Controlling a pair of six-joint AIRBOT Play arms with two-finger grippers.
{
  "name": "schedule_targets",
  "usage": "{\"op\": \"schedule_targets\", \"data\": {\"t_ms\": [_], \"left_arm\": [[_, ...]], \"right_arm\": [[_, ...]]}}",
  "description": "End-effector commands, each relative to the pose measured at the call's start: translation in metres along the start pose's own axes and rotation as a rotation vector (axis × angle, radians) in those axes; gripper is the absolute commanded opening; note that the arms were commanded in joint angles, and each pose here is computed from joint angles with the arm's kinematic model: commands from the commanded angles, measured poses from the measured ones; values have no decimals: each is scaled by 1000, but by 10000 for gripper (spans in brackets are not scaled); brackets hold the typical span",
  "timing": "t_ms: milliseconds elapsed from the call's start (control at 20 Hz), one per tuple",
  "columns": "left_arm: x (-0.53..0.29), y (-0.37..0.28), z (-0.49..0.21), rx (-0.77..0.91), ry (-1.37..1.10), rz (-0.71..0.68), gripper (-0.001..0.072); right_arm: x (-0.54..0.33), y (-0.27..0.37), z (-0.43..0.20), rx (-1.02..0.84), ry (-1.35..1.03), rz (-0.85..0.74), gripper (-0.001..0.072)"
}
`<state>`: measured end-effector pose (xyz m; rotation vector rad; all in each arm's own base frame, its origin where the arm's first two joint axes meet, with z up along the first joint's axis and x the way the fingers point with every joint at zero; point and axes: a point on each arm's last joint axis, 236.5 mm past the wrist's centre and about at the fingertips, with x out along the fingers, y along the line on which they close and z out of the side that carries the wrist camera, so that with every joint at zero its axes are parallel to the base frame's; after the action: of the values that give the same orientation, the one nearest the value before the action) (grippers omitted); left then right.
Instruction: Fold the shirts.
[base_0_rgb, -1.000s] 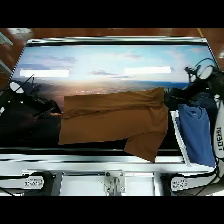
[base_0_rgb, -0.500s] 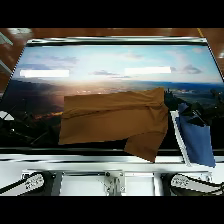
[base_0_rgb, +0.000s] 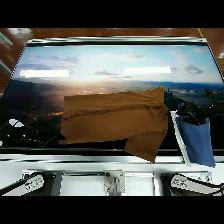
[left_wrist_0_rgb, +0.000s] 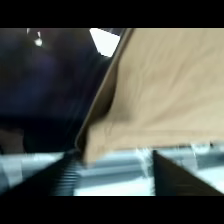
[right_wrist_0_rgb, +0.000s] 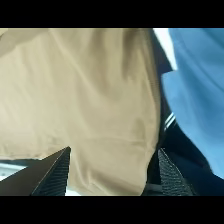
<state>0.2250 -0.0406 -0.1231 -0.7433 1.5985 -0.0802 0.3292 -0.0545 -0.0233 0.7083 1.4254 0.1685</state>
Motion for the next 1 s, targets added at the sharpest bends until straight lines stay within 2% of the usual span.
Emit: {"op": "schedule_targets", "data": {"t_ms": [0, 100, 150, 300, 500, 850, 950], "left_arm": [[6, -3, 19, -18, -87, 13, 419], [6, -4, 22, -19, -98, 16, 293], [6, -4, 21, -18, -97, 16, 190], [7, -5, 16, 6, -72, 12, 37], [6, -8, 10, 24, -51, 3, 37], [0, -21, 15, 41, -84, -38, 37], [-1, -21, 15, 41, -87, -40, 38]], "right_arm": [[7, -2, -10, -47, 52, -62, 670], [11, -13, -19, -90, 105, -145, 670], [11, -19, -23, -101, 125, -181, 670], [23, -23, -42, -78, 184, -172, 670], [62, -18, -79, -14, 248, -60, 670], [100, -33, -99, 86, 210, -51, 669], [108, -35, -102, 111, 195, -43, 607]]}}
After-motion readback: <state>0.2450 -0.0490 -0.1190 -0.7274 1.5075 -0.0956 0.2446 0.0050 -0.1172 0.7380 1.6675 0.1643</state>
